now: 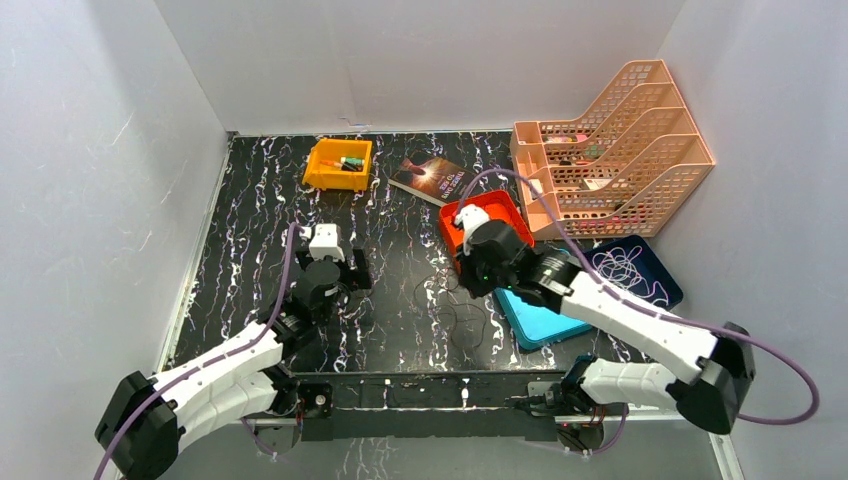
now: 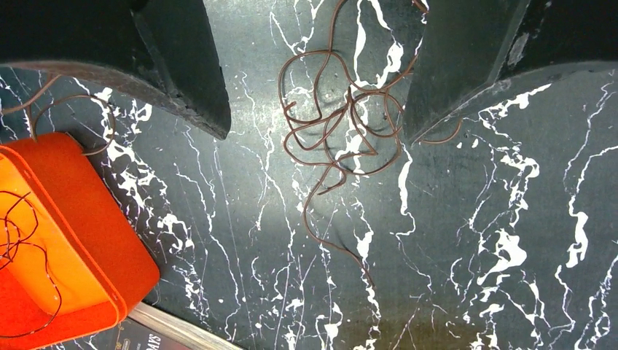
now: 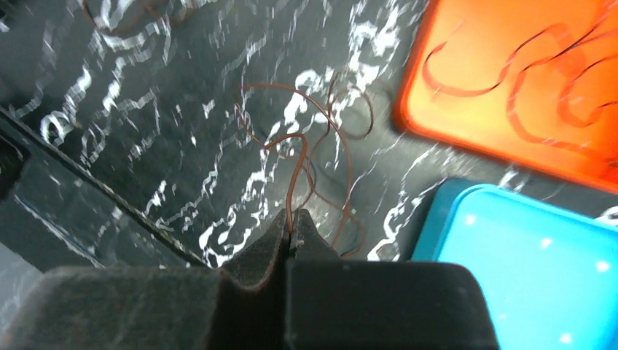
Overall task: Untangle the cables
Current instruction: Untie the cable.
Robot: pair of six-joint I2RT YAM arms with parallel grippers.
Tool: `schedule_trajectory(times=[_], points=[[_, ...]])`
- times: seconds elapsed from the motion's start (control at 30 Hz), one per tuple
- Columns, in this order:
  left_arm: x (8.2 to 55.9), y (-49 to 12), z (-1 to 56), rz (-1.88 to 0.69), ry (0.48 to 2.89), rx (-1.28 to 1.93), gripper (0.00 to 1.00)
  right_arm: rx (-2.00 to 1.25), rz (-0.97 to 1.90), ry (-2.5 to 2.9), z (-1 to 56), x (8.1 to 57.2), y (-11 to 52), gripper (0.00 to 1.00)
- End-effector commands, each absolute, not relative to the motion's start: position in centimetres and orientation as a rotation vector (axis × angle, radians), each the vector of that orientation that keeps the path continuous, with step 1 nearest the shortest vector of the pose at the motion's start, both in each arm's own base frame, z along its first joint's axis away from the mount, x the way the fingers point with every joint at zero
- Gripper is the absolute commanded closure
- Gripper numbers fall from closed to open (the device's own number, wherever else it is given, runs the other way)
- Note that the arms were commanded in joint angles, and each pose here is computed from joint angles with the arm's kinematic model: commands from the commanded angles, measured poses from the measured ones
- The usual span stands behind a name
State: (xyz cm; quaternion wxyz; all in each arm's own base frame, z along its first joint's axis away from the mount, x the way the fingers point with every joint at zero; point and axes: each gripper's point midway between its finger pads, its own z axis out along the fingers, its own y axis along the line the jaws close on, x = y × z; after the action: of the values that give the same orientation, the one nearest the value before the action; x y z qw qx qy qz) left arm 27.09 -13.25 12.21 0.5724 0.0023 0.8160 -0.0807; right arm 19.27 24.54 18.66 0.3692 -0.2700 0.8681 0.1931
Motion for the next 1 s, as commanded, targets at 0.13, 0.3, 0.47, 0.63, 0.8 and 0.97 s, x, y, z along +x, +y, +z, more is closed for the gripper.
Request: schedule_trajectory(times=[0.13,0.3,0.47,0.63,0.8,0.97], points=[[27.2,-12.9,15.2,-0.192,1.893,-0.018,0.12,-0.668,0.386,2.462,11.8,18.9,24.7,0.96],[26.9,-12.5,15.5,-0.182,1.893,-0.016,0.12,-0.677,0.403,2.483,11.7,18.4,24.9,0.71],[26.8,-12.6,15.8,-0.194,1.897,-0.027,0.11,-0.652,0.406,2.435,13.7,18.8,24.6,0.54],[26.9,-13.0,15.7,-0.204,1.908,-0.014,0.11,-0.651,0.405,2.415,14.5,19.0,24.5,0.39],[26.7,-13.7,15.6,-0.242,1.917,0.018,0.11,-0.691,0.469,2.359,14.1,19.4,25.9,0.16],[26.4,-14.1,16.0,-0.267,1.916,0.05,0.11,-0.928,0.544,2.257,14.1,19.0,27.6,0.02]])
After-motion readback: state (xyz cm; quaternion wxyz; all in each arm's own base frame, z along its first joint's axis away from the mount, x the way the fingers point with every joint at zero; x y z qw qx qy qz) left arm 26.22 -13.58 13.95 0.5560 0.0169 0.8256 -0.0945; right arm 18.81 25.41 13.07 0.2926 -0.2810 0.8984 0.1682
